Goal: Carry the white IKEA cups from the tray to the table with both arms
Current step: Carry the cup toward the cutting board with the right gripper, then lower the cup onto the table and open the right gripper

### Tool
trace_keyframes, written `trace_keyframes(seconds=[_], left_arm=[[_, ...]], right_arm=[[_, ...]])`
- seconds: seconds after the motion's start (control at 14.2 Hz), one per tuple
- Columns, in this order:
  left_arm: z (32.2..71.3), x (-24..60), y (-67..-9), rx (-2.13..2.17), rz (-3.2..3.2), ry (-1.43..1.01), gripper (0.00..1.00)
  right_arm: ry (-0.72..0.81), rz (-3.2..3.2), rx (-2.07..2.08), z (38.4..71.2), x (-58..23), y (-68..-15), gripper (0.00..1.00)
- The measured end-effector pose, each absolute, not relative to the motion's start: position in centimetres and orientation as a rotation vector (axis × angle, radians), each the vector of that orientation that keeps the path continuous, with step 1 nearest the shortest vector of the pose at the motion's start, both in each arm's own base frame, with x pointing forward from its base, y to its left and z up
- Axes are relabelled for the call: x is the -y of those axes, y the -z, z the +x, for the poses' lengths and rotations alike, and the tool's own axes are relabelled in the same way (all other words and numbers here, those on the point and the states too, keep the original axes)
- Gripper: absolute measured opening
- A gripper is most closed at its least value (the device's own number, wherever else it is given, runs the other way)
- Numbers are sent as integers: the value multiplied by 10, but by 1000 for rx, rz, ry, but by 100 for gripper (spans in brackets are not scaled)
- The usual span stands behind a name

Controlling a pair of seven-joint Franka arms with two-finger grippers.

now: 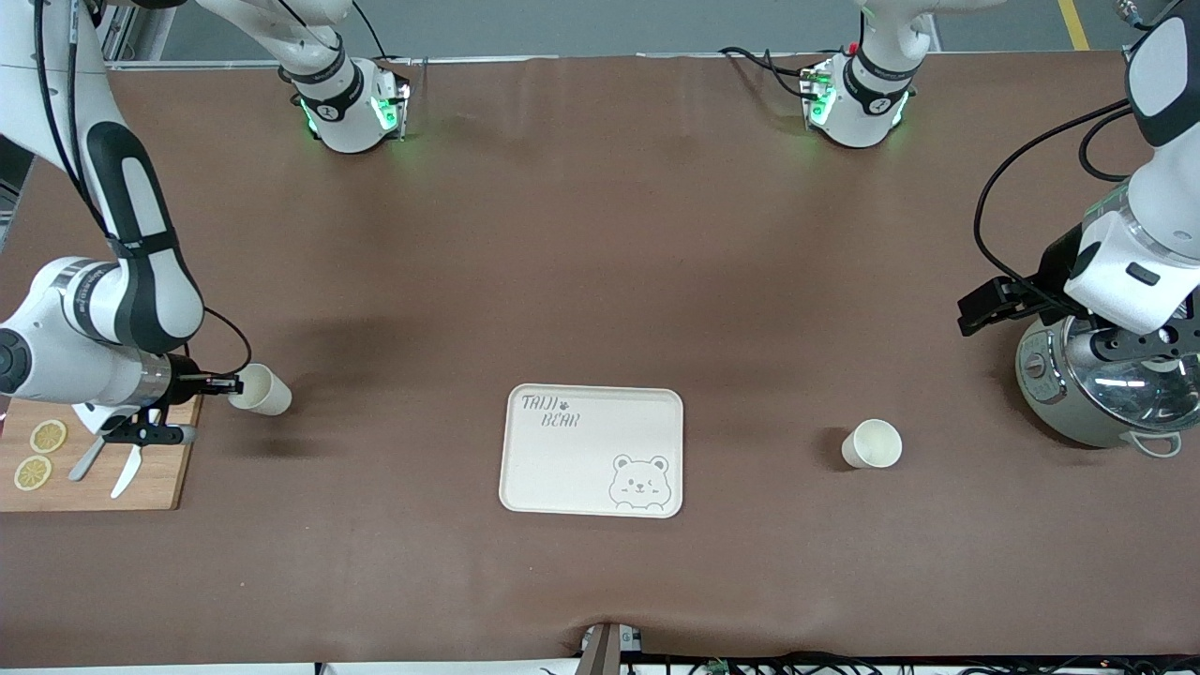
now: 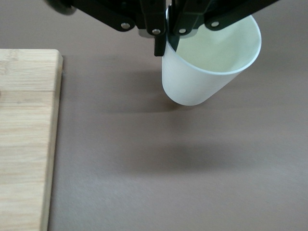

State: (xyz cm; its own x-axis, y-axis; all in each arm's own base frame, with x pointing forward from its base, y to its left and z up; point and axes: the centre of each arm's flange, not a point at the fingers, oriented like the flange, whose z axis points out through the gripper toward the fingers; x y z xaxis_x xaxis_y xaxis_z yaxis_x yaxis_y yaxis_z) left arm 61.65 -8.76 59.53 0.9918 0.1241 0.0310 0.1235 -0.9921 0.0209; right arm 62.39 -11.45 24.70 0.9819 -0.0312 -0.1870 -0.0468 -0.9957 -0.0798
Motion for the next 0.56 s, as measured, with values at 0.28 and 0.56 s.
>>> trace_keyframes(seconds=[0.28,0.56], left_arm=[[617,87,-595,-196,3116,-50,100],[617,86,-595,-197,3116,-50,100]], right_arm=[[-316,-3036,-49,622,112,-233,3],[-322,-3035,-49,621,112,-230,28]])
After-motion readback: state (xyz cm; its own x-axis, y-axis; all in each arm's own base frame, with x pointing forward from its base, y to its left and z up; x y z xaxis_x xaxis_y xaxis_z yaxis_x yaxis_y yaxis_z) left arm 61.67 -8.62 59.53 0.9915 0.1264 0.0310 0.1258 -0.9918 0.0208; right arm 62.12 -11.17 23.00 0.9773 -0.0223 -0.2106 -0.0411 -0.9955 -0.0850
